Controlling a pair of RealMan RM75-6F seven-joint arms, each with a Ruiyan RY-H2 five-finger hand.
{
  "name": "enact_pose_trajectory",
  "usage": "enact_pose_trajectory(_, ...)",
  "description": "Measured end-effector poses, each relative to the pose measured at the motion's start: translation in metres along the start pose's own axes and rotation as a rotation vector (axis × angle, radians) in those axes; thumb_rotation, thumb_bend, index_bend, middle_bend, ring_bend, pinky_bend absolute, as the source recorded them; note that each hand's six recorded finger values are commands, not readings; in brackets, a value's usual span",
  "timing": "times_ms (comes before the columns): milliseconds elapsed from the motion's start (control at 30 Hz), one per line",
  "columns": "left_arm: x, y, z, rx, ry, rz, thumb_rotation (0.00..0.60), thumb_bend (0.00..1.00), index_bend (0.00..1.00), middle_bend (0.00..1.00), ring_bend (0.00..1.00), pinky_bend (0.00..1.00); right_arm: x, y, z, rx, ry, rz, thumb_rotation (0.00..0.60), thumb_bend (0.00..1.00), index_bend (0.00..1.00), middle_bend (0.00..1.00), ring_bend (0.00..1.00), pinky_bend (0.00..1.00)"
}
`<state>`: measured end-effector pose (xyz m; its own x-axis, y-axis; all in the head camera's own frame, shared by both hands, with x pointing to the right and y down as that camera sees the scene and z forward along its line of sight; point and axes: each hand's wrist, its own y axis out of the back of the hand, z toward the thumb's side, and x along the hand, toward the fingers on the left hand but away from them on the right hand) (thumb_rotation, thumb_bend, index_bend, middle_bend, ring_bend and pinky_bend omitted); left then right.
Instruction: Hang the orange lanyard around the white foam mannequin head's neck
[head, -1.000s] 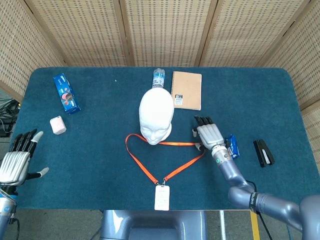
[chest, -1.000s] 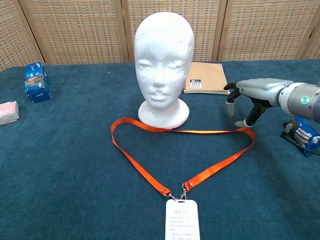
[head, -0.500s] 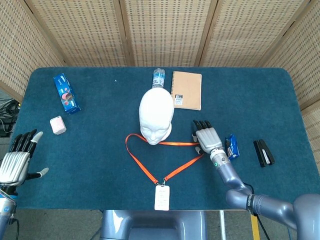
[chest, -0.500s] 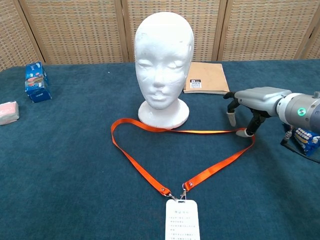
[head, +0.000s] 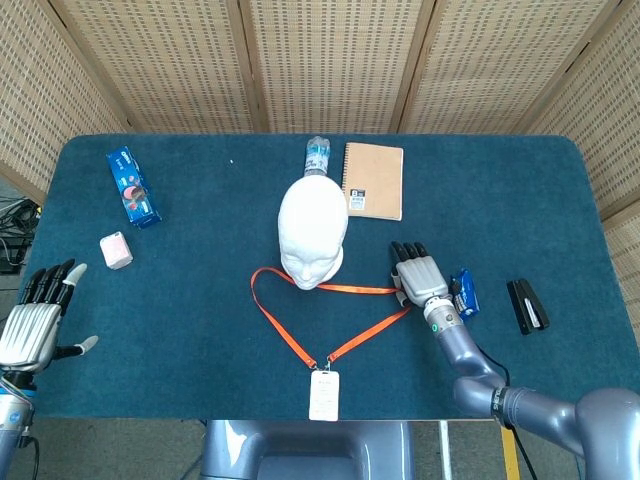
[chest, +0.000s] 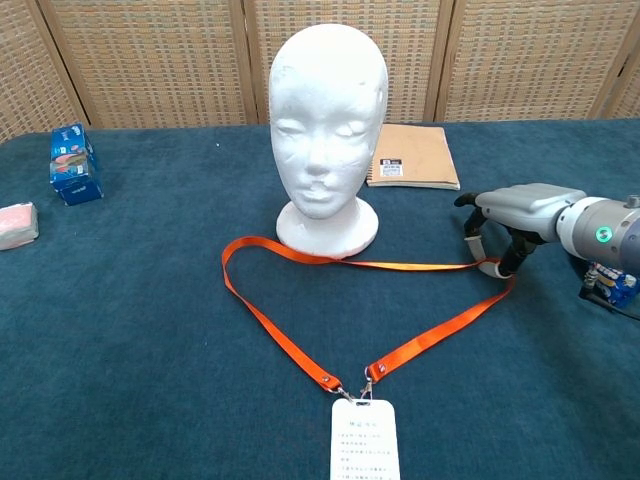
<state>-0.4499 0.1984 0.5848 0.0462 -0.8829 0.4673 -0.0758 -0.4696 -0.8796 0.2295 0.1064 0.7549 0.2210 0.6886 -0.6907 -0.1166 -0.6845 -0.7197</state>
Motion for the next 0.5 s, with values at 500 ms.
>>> enact_pose_trajectory(500, 0.028, -0.008, 0.031, 0.011, -0.093, -0.035, 0.6, 0.0, 0.0, 0.0, 0.0, 0.0, 0.013, 0.01, 0.005, -0.038, 0.041, -0.024, 0.6, 0.66, 0.69, 0.01, 0.0, 0.0)
